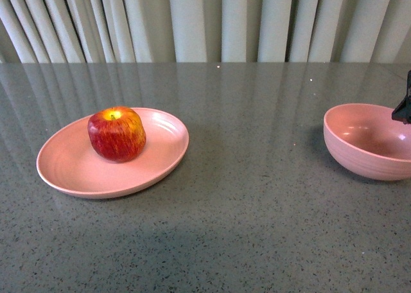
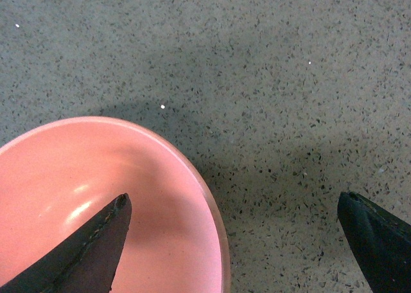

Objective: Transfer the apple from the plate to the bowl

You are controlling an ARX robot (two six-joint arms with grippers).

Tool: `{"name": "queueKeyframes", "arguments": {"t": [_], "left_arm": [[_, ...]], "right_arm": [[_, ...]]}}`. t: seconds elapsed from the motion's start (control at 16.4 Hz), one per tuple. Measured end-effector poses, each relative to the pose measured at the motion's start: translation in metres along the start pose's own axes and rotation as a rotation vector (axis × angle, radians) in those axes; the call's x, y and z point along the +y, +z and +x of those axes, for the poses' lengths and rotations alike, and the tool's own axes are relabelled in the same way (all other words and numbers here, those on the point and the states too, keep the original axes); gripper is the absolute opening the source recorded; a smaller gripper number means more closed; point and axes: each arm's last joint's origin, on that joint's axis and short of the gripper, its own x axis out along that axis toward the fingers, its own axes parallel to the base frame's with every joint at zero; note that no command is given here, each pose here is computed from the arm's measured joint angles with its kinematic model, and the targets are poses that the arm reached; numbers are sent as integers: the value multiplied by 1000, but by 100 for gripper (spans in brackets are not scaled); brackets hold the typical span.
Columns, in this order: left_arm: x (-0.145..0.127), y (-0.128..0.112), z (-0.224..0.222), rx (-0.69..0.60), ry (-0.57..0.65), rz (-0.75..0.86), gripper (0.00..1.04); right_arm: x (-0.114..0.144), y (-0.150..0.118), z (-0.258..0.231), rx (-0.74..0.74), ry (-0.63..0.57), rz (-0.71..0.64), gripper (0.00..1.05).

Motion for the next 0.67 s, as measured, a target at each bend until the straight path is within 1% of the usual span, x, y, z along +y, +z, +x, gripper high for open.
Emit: {"name": "queueKeyframes", "arguments": {"t": [0.12, 0.24, 0.3, 0.67], "left_arm": [[0, 0, 0, 0, 0, 0, 98], [0, 0, 0, 0, 0, 0, 98], [0, 0, 0, 0, 0, 0, 98], [0, 0, 0, 0, 0, 0, 98]], "right_arm": [[2, -3, 4, 13, 0, -1, 98], [6, -6, 7, 28, 4, -5, 85], [6, -8, 10, 38, 3, -2, 68], [5, -10, 12, 51, 2, 17, 7]]}}
